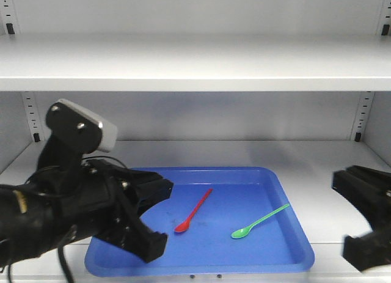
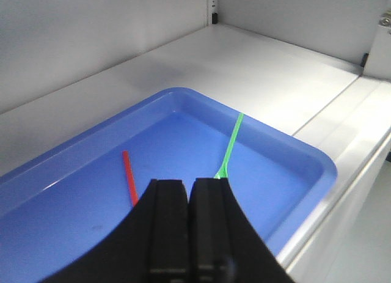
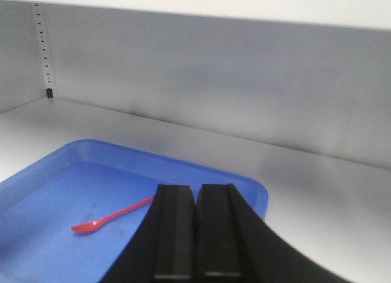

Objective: Sort red and green spoons into left cabinet

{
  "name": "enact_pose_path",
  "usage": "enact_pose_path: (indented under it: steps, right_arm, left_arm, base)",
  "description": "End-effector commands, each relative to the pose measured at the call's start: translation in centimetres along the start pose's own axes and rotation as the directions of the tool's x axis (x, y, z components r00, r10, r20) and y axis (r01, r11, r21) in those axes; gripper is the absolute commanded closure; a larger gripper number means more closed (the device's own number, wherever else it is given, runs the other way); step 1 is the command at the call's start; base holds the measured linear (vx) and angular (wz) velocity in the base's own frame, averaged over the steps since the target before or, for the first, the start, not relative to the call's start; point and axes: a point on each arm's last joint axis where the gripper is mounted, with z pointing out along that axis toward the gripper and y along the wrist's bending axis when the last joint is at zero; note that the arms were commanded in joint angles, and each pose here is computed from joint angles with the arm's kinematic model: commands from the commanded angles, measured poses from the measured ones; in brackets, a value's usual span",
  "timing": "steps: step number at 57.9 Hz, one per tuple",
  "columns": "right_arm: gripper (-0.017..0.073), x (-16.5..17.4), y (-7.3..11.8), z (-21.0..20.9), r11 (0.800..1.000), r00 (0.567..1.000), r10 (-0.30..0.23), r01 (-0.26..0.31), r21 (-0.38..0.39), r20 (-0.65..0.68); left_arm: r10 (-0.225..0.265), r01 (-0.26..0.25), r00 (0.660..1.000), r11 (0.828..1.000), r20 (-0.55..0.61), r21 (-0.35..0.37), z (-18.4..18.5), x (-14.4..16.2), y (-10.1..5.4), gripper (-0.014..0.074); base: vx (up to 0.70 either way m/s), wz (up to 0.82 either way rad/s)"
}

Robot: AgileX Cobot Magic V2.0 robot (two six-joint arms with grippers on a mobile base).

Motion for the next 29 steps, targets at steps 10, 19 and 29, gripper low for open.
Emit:
enact_pose_path:
  steps: [10, 19, 29]
  right_arm:
    - [0.0565, -1.1, 0.0, -3.4, 1.0, 0.992, -0.012, 0.012, 0.0, 0.129]
    - [0.0565, -1.1, 0.0, -3.6, 1.0, 0.991, -0.002, 0.002, -0.002, 0.135]
    - [0.0565, -1.1, 0.0, -3.6, 1.0, 0.991, -0.001, 0.001, -0.002, 0.134]
  left_arm:
    - [-0.059, 0.062, 0.99, 0.998, 0.127, -0.025, -2.9, 0.1, -0.1, 0.0594]
    - [-0.063, 0.066, 0.991, 0.998, 0.121, -0.021, -3.0, 0.2, -0.1, 0.0594]
    - [-0.063, 0.066, 0.99, 0.998, 0.122, -0.021, -3.0, 0.2, -0.1, 0.0594]
  base:
    - [0.0, 0.0]
    - [0.0, 0.0]
    - [0.0, 0.0]
